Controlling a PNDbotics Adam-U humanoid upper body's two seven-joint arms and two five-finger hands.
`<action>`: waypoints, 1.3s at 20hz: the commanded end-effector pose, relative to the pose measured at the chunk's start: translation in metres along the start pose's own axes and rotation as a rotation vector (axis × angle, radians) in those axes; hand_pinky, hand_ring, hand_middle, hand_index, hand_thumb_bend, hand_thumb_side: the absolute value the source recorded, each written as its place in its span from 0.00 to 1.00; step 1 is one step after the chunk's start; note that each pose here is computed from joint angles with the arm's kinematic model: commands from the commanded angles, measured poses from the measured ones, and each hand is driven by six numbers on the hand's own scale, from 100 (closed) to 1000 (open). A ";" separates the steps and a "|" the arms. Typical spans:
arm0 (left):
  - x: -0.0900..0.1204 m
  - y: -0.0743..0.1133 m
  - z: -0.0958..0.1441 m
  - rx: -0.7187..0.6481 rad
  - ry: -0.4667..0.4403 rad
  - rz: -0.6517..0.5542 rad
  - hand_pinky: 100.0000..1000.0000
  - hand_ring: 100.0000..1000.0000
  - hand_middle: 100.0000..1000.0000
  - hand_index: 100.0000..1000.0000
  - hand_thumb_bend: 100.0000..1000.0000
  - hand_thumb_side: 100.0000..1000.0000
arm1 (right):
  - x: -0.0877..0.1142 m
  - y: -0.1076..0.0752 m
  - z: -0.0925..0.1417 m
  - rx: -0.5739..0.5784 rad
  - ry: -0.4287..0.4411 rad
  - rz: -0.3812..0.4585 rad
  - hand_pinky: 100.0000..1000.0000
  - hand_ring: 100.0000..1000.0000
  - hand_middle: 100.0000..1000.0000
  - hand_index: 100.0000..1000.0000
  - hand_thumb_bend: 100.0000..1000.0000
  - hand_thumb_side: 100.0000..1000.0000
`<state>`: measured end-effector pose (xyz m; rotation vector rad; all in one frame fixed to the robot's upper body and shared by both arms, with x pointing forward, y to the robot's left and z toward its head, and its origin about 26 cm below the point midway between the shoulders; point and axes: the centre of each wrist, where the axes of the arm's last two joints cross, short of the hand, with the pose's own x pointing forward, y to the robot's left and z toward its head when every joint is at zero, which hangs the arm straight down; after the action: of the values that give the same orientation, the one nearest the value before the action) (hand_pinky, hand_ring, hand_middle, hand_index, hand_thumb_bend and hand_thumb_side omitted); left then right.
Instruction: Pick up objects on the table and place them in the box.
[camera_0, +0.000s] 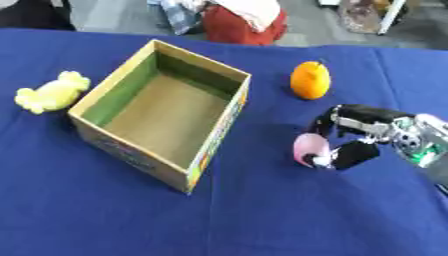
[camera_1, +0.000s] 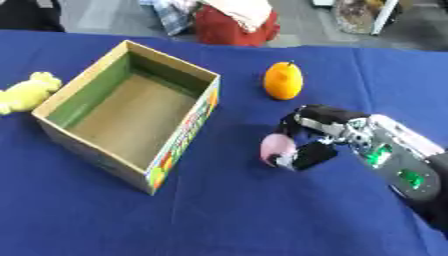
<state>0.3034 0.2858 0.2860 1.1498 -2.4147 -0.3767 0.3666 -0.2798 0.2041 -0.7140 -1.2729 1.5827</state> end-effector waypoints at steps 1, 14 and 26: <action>0.003 0.005 -0.004 0.007 -0.023 -0.007 0.26 0.57 0.47 0.75 0.00 0.65 | 0.005 -0.010 0.006 -0.040 -0.020 0.019 0.55 0.67 0.45 0.65 0.16 0.48; 0.003 0.005 -0.003 0.003 -0.021 -0.005 0.26 0.57 0.47 0.76 0.00 0.64 | 0.021 -0.027 0.017 -0.270 -0.042 0.000 0.41 0.48 0.31 0.51 0.00 0.14; 0.005 0.006 -0.007 0.004 -0.040 0.002 0.26 0.57 0.47 0.76 0.00 0.64 | 0.064 -0.093 0.031 -0.507 -0.146 -0.049 0.41 0.46 0.32 0.55 0.00 0.15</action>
<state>0.3035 0.2853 0.2868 1.1387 -2.4213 -0.3841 0.3459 -0.2320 0.2963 -0.8677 -1.7851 1.3312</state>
